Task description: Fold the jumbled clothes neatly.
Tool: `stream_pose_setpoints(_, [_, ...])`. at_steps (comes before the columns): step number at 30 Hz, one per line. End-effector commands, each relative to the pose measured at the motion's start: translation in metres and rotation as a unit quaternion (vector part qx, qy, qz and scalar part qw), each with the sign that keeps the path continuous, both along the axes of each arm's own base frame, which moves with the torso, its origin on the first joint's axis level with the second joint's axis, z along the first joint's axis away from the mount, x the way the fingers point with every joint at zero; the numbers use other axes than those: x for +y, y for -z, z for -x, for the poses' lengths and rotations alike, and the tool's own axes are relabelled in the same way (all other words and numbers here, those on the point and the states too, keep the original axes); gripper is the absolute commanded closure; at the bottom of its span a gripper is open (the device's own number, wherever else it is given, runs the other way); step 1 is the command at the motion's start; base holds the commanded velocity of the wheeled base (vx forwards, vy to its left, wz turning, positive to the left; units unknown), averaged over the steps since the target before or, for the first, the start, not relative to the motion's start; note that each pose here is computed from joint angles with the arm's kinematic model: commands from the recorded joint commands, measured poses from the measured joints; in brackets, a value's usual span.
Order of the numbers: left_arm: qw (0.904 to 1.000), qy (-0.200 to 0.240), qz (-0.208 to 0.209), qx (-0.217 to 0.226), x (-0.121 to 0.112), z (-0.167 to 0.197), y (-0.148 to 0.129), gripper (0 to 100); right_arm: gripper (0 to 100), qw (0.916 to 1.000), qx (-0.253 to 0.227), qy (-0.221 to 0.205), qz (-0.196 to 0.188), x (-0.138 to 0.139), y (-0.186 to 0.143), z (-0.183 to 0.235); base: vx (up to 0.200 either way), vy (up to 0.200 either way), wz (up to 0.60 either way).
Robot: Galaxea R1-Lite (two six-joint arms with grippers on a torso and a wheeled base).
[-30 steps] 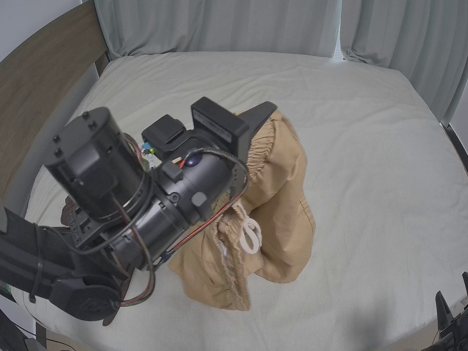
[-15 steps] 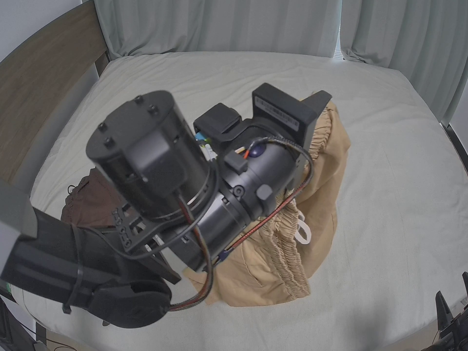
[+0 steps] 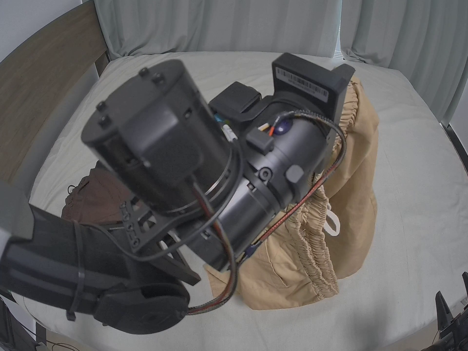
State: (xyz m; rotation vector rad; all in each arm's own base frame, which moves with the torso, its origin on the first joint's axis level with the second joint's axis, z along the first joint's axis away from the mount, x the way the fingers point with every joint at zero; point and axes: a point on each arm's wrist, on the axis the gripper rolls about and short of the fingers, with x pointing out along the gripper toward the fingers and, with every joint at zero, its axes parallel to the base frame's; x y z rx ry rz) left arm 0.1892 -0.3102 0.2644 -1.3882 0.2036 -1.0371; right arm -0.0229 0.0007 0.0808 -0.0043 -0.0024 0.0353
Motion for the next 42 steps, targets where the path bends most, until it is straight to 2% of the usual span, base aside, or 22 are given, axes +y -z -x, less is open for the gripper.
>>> stream_pose_setpoints(1, [1.0,-0.009,0.003,0.003,-0.004,-0.005,0.002,100,0,1.0,0.003,-0.001,0.0,0.0,0.005,0.0,0.0,0.0,0.0])
stream_pose_setpoints(9, [0.9996,-0.015,0.024,-0.001,0.013,0.001,-0.015,100,0,1.0,0.003,-0.001,0.0,0.0,0.005,0.0,0.0,0.0,0.0])
stream_pose_setpoints(16, [0.9987,-0.03,-0.026,0.031,0.034,-0.003,0.017,100,0,1.0,0.003,-0.001,0.0,0.0,0.005,0.0,0.0,0.0,0.0])
stream_pose_setpoints(22, [0.9981,-0.048,-0.027,0.029,0.043,-0.01,0.023,100,0,1.0,0.002,-0.001,0.0,0.0,0.005,0.0,0.0,0.0,0.0])
stream_pose_setpoints(29, [0.9923,-0.104,-0.066,0.01,0.065,-0.027,0.046,100,0,1.0,0.002,-0.001,0.0,0.0,0.005,0.0,0.0,0.0,0.0])
stream_pose_setpoints(33, [0.9901,-0.117,-0.077,-0.007,0.073,-0.033,0.06,100,0,1.0,0.002,-0.001,0.0,0.0,0.005,0.0,0.0,0.0,0.0])
stream_pose_setpoints(42, [0.9843,-0.141,-0.105,-0.015,0.094,-0.037,0.079,100,0,1.0,0.003,-0.001,0.0,0.0,0.005,0.0,0.0,0.0,0.0])
